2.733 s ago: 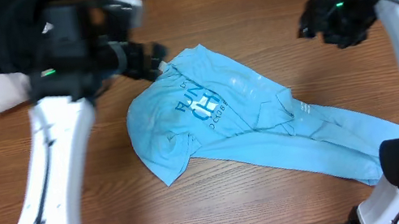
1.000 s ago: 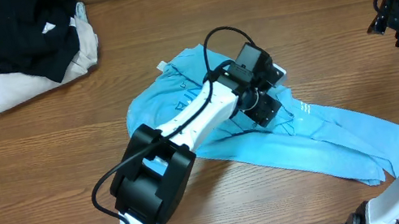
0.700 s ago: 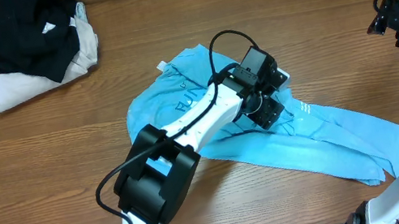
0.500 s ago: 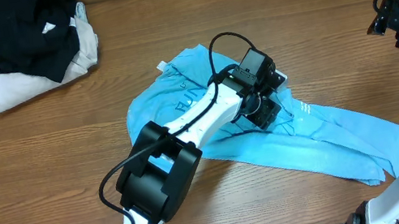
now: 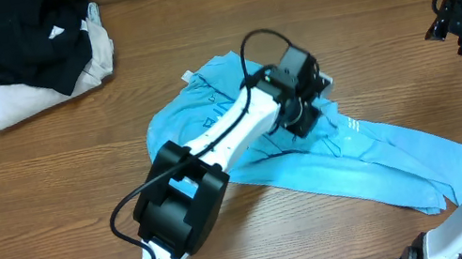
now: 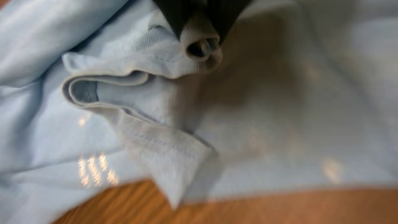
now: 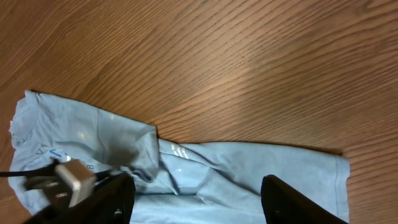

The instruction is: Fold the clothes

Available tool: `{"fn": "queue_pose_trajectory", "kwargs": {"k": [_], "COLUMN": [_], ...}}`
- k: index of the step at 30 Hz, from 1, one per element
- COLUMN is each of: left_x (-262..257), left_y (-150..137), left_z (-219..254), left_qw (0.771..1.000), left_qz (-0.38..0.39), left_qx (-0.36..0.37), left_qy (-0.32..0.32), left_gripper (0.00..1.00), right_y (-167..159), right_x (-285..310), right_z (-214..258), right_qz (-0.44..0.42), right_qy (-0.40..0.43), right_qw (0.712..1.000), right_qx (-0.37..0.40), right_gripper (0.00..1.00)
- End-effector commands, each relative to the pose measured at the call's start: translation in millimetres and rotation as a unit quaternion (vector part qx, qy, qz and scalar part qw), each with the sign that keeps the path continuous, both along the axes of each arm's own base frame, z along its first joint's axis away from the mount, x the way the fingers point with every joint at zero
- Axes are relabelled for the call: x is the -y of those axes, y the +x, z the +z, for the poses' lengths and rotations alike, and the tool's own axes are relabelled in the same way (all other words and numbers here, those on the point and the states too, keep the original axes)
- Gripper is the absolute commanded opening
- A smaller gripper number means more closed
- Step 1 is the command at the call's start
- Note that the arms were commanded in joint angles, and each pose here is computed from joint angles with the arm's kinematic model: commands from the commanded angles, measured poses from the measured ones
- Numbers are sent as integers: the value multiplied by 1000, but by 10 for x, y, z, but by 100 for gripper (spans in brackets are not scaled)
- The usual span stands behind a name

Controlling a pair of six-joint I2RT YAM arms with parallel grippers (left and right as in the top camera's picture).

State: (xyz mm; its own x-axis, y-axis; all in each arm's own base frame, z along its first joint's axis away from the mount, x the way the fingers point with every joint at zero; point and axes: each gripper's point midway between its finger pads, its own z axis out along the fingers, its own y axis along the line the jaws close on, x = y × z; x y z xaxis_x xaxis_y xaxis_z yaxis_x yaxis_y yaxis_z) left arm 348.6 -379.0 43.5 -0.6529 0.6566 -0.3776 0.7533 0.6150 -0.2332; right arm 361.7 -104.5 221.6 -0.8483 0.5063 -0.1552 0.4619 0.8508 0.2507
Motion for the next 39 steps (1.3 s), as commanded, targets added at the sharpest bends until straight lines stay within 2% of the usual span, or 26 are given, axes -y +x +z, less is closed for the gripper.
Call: {"fn": "queue_pose_trajectory", "kwargs": {"k": [1, 6, 11, 17, 24, 30, 35, 39], "left_x": [26, -174, -647, -1201, -1350, -1368, -1371, -1374], "left_y": [329, 608, 964, 1247, 1264, 1267, 1261, 1255], "left_z": [710, 1357, 2071, 2741, 2740, 2731, 2725, 2719], "left_qw": [997, 992, 978, 956, 956, 955, 956, 956], "left_qz": [20, 54, 120, 180, 192, 195, 195, 195], "left_qx": [52, 96, 168, 223, 217, 217, 216, 214], "left_qy": [-49, -58, -43, -60, -51, -46, -45, -44], "left_gripper": [4, 4, 4, 4, 4, 5, 5, 6], "right_y": [-18, -44, -81, -47, -80, -103, 10, 118], "right_x": [3, -9, -58, -355, -726, -1086, -1396, -1514], "right_z": [14, 9, -9, -33, -287, -716, -1089, -1374], "right_qz": [2, 2, 9, 63, 107, 134, 179, 156], "right_qy": [-2, 1, 6, 28, 44, 70, 61, 29], "right_qw": [1000, 1000, 1000, 998, 992, 986, 981, 987], "right_qx": [2, -3, -12, -10, -43, -67, -43, -28], "right_gripper": [69, 69, 70, 70, 70, 69, 64, 62]}}
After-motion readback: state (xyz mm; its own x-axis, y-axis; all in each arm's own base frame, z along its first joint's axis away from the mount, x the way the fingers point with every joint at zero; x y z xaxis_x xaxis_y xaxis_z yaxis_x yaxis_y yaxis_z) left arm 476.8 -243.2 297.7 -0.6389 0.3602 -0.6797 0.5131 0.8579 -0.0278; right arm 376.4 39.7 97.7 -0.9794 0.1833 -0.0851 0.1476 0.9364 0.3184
